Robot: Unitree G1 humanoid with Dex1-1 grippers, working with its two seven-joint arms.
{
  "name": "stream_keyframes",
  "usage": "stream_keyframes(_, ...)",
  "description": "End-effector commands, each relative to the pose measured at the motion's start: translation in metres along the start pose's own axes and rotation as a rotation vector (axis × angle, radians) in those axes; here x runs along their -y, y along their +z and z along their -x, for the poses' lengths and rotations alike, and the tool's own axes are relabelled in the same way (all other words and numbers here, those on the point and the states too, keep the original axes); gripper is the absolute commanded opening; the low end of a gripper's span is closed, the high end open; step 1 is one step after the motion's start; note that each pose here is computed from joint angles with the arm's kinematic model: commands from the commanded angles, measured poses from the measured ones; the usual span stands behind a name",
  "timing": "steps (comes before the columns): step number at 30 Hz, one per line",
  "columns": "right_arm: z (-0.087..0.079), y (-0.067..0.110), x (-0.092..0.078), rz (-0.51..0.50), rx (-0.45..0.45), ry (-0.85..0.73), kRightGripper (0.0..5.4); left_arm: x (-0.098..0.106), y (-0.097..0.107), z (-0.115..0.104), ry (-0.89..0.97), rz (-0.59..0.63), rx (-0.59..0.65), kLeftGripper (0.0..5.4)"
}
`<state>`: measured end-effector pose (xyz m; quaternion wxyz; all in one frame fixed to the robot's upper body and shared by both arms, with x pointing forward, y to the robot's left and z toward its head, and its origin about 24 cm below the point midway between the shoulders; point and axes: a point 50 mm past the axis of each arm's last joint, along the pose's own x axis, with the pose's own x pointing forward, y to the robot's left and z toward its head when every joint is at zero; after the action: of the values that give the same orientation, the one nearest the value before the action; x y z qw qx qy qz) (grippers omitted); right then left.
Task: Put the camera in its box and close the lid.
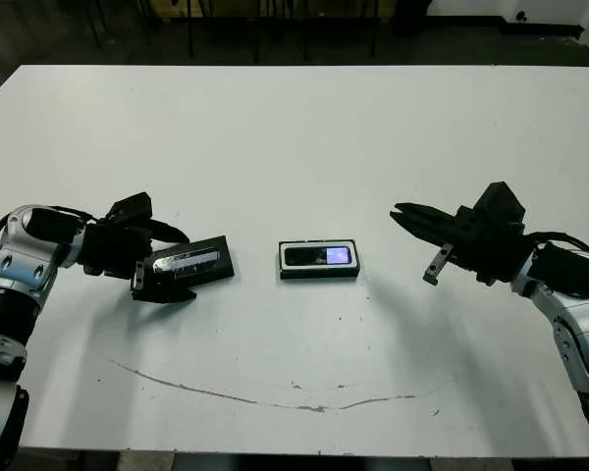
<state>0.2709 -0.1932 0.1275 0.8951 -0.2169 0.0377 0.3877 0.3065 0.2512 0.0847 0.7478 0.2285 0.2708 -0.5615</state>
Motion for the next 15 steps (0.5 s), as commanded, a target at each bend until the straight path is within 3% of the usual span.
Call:
stream_keyframes(1,0.002,-0.006,-0.002,-0.010,-0.045,0.011,0.00,0.003,-0.011,0.006,0.008,0.032,-0.047,5.38)
stream_keyframes(8,0.001,-0.006,0.000,-0.004,-0.055,0.020,0.00,0.005,-0.016,0.011,0.001,0.070,-0.056,5.13)
stream_keyframes(15,0.001,-0.005,-0.002,-0.019,-0.056,0.026,0.00,0.010,-0.023,0.009,-0.011,0.118,-0.058,3.88)
